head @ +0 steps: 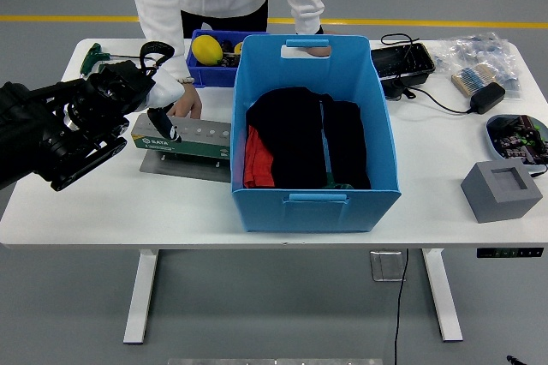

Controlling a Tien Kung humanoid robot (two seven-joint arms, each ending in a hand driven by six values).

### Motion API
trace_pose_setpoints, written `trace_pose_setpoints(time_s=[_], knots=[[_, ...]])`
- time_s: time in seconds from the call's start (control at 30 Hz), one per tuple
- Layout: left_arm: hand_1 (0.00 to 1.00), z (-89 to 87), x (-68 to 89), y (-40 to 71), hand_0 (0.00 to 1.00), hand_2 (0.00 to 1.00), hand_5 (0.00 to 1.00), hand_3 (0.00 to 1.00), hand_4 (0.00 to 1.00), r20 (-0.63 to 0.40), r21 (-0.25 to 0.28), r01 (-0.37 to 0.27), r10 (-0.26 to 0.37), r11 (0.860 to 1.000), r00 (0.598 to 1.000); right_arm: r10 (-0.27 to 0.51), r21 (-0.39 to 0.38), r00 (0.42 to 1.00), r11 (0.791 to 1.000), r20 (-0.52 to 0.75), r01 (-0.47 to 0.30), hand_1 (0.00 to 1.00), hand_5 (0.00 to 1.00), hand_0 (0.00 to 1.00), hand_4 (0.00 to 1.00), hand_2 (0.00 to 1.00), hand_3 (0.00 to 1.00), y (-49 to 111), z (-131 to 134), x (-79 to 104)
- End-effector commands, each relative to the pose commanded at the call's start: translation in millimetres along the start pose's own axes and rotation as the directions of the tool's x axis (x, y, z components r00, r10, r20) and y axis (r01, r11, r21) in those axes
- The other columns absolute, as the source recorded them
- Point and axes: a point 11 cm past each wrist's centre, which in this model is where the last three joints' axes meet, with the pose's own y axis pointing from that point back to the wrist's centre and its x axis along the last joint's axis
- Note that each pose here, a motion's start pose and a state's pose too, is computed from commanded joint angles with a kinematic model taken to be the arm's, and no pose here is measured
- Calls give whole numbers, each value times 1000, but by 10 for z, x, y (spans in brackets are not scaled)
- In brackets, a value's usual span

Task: Lift tool from toolbox,place it in box,lift tool from toolbox,place it in box

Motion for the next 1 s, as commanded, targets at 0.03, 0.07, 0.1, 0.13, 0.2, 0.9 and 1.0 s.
trace_pose_setpoints(time_s=[0.03,0.07,0.1,0.13,0.2,0.9,1.0], knots=[[575,-3,-1,-1,613,504,760,455,938,1,0,0,0,1000,1000,0,0,1000,1000,0,0,683,716,693,794,731,585,0,-1,0],[489,-6,0,-1,618,389,758,358,937,0,1,-1,1,1000,1000,0,0,1000,1000,0,0,683,716,693,794,731,586,0,-1,0],[489,-10,1,-1,618,389,758,358,937,0,1,-3,3,1000,1000,0,0,1000,1000,0,0,683,716,693,794,731,586,0,-1,0],[489,-11,2,-1,618,389,758,358,937,1,0,-4,4,1000,1000,0,0,1000,1000,1,0,683,716,693,794,731,586,0,-1,0],[489,-13,0,-1,618,389,758,358,937,-1,-1,-5,5,1000,1000,0,1,1000,1000,0,0,683,716,693,794,731,586,0,-3,1],[258,-49,-141,-34,503,214,674,224,944,-42,-13,13,-14,1000,999,1,-4,1000,1000,2,-1,683,716,691,794,732,585,0,19,-7],[258,-68,-139,-38,503,214,674,224,944,-51,-19,-7,6,1000,999,1,-6,1000,1000,2,-1,683,716,691,794,732,585,0,28,-10]])
